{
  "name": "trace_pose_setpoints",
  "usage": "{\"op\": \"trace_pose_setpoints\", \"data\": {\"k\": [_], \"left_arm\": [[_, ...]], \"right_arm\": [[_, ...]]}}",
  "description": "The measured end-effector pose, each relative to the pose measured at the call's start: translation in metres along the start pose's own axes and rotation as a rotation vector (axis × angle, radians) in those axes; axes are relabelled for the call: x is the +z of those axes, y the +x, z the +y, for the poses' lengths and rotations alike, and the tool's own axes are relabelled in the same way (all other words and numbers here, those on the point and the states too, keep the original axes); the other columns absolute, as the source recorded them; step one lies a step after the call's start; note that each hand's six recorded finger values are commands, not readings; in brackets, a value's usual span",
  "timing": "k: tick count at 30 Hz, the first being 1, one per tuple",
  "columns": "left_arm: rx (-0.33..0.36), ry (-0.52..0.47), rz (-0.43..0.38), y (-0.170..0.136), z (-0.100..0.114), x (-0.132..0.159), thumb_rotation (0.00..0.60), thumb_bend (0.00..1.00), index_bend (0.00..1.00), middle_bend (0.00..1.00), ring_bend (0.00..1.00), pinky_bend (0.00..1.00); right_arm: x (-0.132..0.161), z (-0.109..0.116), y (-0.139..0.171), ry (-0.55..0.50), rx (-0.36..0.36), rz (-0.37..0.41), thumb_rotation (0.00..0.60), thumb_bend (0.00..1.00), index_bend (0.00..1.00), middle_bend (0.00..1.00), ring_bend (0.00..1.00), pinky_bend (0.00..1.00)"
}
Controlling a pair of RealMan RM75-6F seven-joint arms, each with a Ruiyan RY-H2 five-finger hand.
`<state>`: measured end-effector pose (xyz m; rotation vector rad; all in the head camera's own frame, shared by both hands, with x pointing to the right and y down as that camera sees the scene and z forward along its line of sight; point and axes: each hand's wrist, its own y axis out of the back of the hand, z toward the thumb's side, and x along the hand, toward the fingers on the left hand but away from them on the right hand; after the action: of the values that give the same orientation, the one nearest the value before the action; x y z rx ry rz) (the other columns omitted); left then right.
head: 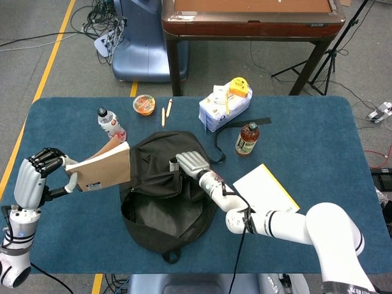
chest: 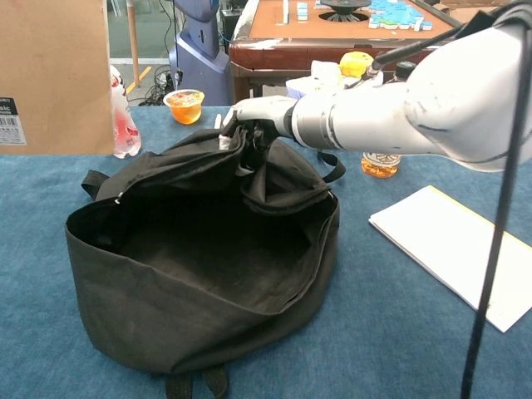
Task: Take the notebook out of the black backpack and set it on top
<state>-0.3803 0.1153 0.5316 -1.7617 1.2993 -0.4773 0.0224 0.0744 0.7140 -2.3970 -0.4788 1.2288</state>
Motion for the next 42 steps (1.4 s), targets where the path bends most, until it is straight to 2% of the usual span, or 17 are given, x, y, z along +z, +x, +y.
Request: {"op": "trace_pose_setpoints", "data": {"k": [2,4,8,13,15,24,34,40,42], "left_arm": [[-0.004,0.013,0.016,0.001,0.0,-0.005,0.6,0.5,0.67,0.67,0.53,0.45],[-0.007,0.025,0.028,0.002,0.0,-0.008,0.6,0.5,0.67,0.67,0.53,0.45],[-0.021,0.052,0.048,0.005,-0.003,-0.016,0.6,0.5,0.67,0.67,0.53,0.45],[-0.04,0.068,0.064,0.01,-0.011,-0.022,0.6,0.5,0.67,0.67,0.53,0.45],[-0.048,0.07,0.067,0.012,-0.016,-0.023,0.6,0.5,0.67,0.67,0.53,0.45],[-0.094,0.101,0.056,0.023,-0.037,-0.025,0.6,0.5,0.67,0.67,0.53,0.45],[-0.152,0.144,0.039,0.028,-0.068,-0.018,0.6,0.5,0.67,0.67,0.53,0.47],[-0.227,0.214,0.026,0.02,-0.099,-0.008,0.6,0.49,0.65,0.67,0.53,0.49],[-0.276,0.236,0.025,0.015,-0.112,-0.004,0.6,0.46,0.6,0.65,0.51,0.49]], "right_arm": [[0.005,-0.003,0.008,0.027,0.015,0.021,0.6,0.49,0.5,0.39,0.37,0.45],[0.011,-0.006,0.017,0.055,0.03,0.044,0.6,0.41,0.44,0.36,0.34,0.44],[0.02,-0.007,0.037,0.102,0.05,0.083,0.6,0.27,0.32,0.31,0.3,0.42],[0.027,-0.002,0.063,0.147,0.048,0.113,0.6,0.05,0.13,0.23,0.24,0.36],[0.029,-0.001,0.071,0.163,0.044,0.12,0.6,0.01,0.09,0.22,0.23,0.35],[0.026,0.013,0.112,0.203,0.013,0.135,0.6,0.0,0.06,0.2,0.22,0.34],[0.0,0.057,0.177,0.211,-0.099,0.109,0.6,0.0,0.06,0.23,0.22,0.34],[-0.026,0.072,0.202,0.18,-0.139,0.051,0.6,0.0,0.06,0.23,0.22,0.34],[-0.033,0.075,0.207,0.17,-0.149,0.034,0.6,0.0,0.06,0.23,0.22,0.34]]}}
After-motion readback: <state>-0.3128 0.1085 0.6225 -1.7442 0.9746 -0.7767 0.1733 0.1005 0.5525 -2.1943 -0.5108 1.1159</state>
